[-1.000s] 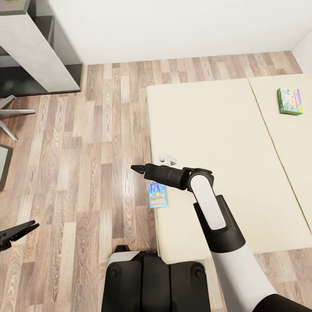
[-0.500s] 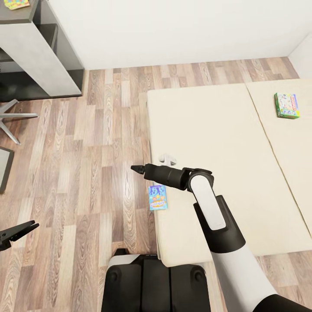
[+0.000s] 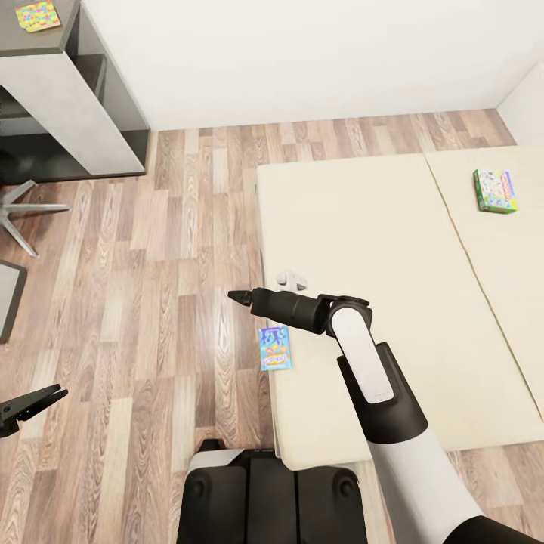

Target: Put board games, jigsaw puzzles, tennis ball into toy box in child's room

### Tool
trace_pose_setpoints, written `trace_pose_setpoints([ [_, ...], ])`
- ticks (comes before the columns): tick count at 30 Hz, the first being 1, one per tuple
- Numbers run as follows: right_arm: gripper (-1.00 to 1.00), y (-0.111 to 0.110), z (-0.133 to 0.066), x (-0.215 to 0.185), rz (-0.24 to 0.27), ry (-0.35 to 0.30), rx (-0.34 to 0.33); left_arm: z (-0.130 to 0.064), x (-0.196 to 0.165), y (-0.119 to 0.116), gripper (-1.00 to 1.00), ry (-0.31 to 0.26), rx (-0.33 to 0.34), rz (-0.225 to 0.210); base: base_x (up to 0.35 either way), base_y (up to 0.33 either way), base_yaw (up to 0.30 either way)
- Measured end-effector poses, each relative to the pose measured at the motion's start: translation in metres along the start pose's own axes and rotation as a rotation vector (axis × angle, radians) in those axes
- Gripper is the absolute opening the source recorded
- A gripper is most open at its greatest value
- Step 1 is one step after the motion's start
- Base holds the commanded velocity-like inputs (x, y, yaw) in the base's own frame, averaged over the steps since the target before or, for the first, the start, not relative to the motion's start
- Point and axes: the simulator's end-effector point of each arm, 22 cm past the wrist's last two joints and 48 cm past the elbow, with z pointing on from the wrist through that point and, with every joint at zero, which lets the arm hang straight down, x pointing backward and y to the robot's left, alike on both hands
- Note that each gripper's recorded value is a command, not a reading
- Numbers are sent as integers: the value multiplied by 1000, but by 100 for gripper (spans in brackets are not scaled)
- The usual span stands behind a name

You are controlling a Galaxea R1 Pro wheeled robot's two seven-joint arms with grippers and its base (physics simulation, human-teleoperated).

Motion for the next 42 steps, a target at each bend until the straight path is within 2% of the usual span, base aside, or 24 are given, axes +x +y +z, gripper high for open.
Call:
trace_pose_setpoints([
  [42, 100, 30, -22, -16, -43, -41, -14, -8, -12, -26, 100, -32, 35, 46, 0, 0, 0],
])
